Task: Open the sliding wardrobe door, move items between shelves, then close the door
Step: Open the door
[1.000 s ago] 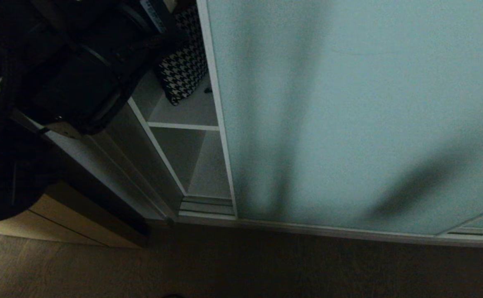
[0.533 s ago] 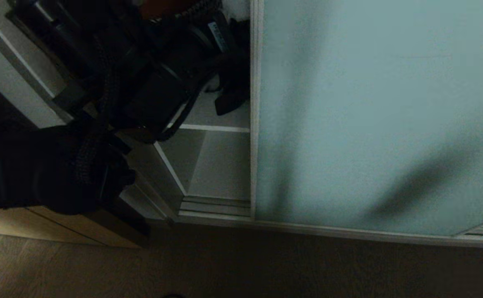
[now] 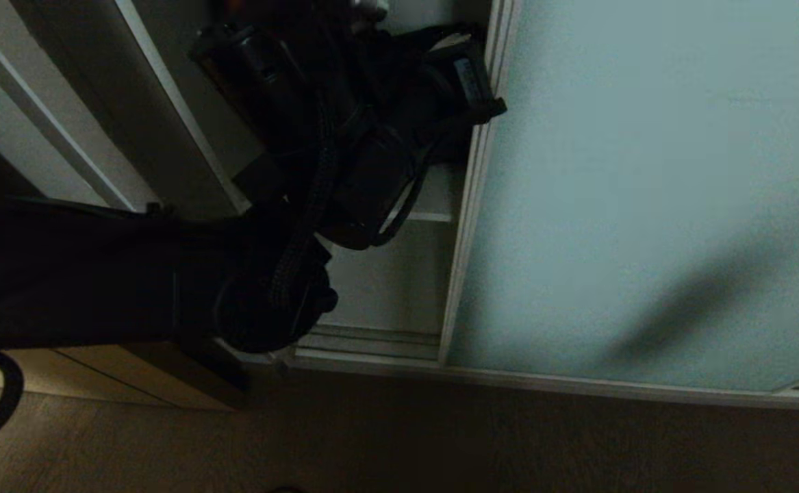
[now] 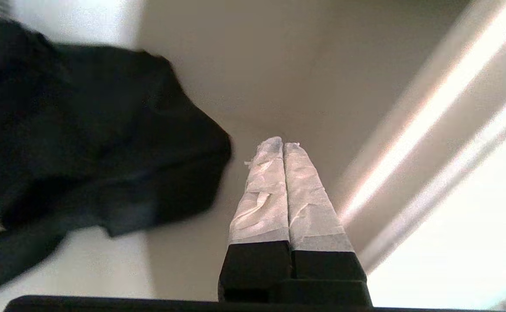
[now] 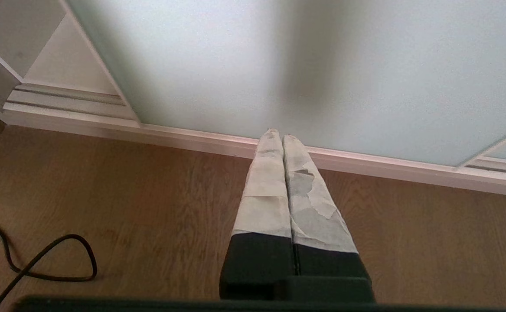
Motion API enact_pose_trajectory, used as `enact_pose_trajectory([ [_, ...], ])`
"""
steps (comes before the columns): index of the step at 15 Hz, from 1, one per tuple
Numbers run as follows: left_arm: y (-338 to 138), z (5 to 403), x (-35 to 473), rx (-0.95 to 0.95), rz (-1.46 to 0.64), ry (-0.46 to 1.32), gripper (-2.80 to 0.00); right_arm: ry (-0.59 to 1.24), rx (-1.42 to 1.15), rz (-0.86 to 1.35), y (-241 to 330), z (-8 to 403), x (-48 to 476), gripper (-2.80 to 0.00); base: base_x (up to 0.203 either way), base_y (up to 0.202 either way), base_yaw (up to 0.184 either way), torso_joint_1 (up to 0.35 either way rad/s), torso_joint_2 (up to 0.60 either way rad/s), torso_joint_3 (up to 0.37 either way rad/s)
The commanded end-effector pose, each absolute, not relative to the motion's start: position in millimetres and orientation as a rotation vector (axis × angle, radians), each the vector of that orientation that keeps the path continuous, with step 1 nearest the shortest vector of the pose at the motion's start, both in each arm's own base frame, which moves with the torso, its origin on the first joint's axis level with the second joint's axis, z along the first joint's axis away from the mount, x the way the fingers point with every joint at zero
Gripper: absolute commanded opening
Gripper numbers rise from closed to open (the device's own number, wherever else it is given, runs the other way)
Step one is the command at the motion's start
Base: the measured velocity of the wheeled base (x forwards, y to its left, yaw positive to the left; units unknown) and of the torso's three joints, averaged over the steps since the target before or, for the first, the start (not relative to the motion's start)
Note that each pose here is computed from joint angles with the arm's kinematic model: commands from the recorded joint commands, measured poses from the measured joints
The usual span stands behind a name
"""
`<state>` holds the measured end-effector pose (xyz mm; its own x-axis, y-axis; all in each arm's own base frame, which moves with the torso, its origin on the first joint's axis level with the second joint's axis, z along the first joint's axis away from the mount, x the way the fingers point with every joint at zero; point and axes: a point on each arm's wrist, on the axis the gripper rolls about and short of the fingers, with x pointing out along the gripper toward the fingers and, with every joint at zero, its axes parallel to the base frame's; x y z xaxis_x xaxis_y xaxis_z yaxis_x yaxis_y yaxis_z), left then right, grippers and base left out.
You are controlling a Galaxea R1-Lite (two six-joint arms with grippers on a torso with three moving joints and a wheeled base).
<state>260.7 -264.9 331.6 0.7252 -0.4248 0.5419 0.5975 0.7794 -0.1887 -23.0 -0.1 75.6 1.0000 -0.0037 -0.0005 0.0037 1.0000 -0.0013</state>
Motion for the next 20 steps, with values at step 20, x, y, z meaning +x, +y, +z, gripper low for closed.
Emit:
enact_pose_trajectory([
  [20, -363, 311, 278, -0.447, -0.652, -0.575, -2.8, -0.001, -0.002, -0.003, 0, 76, -23, -2.8, 0.0, 0.0, 0.0, 0.0, 0.0, 0.0],
])
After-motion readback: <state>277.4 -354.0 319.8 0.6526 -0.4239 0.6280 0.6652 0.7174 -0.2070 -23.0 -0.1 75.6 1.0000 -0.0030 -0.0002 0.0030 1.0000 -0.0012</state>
